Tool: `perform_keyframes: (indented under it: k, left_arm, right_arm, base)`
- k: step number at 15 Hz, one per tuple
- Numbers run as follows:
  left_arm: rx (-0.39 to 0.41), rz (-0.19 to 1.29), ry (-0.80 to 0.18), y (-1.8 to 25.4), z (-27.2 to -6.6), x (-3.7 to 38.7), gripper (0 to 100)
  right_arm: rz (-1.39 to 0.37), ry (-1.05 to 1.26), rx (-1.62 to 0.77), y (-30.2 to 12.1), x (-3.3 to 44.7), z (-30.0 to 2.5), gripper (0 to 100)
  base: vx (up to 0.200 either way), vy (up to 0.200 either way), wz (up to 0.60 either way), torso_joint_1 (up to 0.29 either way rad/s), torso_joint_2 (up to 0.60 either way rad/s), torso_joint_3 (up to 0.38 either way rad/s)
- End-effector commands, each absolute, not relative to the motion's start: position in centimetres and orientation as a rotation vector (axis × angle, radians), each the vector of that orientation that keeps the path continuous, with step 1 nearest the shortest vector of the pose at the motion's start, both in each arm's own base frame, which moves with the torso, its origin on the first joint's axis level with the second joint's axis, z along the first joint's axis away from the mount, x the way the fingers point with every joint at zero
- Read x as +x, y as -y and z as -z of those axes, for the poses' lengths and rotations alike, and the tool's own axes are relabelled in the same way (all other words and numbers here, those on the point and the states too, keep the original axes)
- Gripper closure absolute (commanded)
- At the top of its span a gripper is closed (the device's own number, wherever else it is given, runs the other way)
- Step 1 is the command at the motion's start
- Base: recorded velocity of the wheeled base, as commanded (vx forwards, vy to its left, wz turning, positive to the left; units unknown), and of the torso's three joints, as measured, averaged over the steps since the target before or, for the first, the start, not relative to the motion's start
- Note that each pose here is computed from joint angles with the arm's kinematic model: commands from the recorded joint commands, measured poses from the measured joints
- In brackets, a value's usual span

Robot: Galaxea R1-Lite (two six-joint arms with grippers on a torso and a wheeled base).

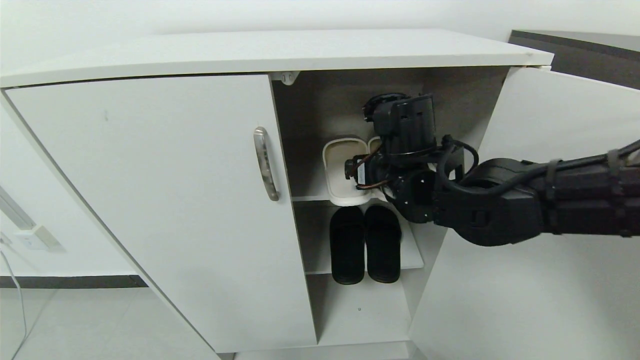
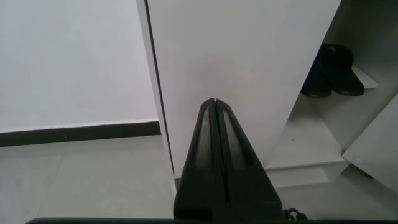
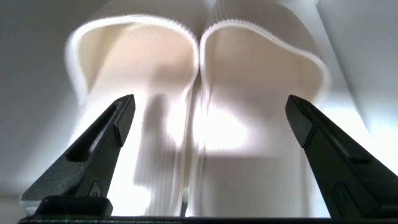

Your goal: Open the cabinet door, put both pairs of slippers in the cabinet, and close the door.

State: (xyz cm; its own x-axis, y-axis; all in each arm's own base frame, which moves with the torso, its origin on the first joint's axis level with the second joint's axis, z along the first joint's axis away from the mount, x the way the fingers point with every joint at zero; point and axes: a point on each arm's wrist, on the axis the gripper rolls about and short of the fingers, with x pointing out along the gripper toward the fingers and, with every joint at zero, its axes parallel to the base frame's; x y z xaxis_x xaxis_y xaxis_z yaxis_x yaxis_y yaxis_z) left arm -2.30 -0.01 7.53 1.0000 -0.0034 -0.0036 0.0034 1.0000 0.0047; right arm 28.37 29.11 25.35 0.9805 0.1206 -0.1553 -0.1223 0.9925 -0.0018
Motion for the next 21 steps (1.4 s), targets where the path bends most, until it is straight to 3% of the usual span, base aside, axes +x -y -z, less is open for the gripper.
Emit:
perform_keyframes:
  k: [1, 5, 11, 12, 21]
  left_arm:
    - [0.005, 0.003, -0.005, 0.0, -7.5, -2.3, 100]
    - [0.005, 0.005, -0.005, 0.0, -7.5, -2.3, 100]
    - [0.006, 0.005, -0.005, 0.0, -7.5, -2.3, 100]
    - [0.006, 0.005, -0.005, 0.0, -7.5, -2.3, 100]
    - [0.005, 0.005, -0.005, 0.0, -7.5, -2.3, 100]
  right_arm:
    - [-0.171, -0.146, -0.005, -27.4, 23.9, -26.9, 0]
    - [-0.249, -0.16, -0.028, -25.4, 19.1, -25.3, 0]
    - [-0.311, -0.187, 0.027, -24.1, 17.9, -19.9, 0]
    - [-0.32, -0.184, 0.025, -24.2, 18.0, -19.7, 100]
    - [-0.335, -0.171, 0.026, -24.5, 18.1, -20.1, 100]
  base:
    - [0.0, 0.0, 0.0, 0.0, 0.0, 0.0]
    - [0.0, 0.0, 0.0, 0.0, 0.0, 0.0]
    - [0.0, 0.0, 0.0, 0.0, 0.0, 0.0]
    - [0.0, 0.0, 0.0, 0.0, 0.0, 0.0]
    - [0.0, 0.0, 0.0, 0.0, 0.0, 0.0]
